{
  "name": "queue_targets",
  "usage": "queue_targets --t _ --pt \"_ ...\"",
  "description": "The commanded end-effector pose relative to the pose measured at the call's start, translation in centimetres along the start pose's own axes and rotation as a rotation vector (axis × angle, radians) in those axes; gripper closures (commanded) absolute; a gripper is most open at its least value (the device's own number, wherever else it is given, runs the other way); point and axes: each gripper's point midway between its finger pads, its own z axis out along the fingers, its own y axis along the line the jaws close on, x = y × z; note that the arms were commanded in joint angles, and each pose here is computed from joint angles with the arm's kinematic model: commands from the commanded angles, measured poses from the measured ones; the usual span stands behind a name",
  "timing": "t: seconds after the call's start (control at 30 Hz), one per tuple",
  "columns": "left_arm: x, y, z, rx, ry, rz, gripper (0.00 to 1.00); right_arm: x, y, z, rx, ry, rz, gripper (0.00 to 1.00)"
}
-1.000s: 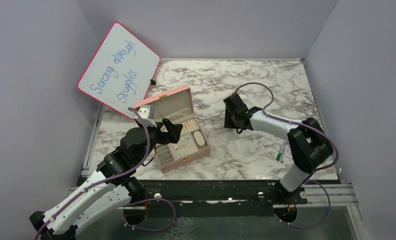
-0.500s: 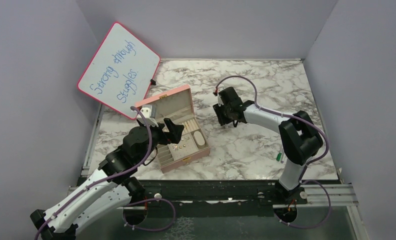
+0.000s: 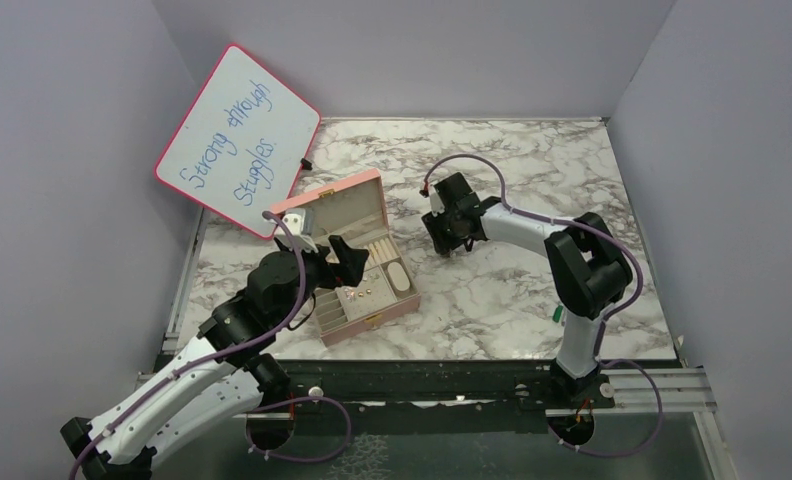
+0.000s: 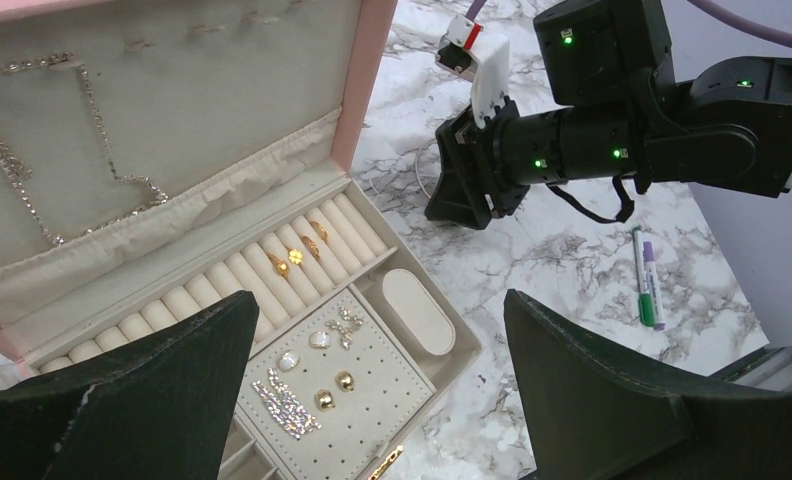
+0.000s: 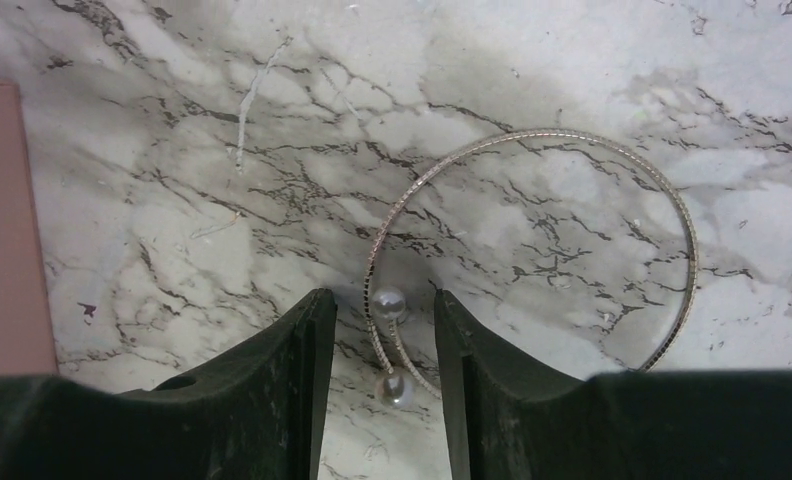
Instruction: Organize the mixed jewelry
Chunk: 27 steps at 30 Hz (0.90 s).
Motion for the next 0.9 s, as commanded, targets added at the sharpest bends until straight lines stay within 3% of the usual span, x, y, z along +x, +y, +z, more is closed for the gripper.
queue_targets --t 0.0,0.13,0.33,0.67,0.87 --pt "-1.5 -1.2 -0.3 0.036 -0.024 -0.013 0.06 0.1 -0.5 0.7 -0.007 0.023 0.006 0.56" --pt "-1.6 -1.3 -0.2 0.038 -0.025 -0.013 0.06 0.6 0.1 1.0 -0.042 0.046 0.006 0.64" --pt "-1.7 -1.8 -0.2 0.056 -0.014 -0.020 0.06 0.5 0.4 0.7 -0.054 0.078 0.031 0.89" --pt "-2.5 -4.0 0.0 0.123 -0.002 -0.107 0.06 -3.5 -0.5 -4.4 0.017 -0.103 0.130 0.89" --pt "-3.0 -5.8 0.4 0.180 -0.004 -0.247 0.06 -5.1 1.2 -9.4 -0.074 -0.253 0.152 0.89"
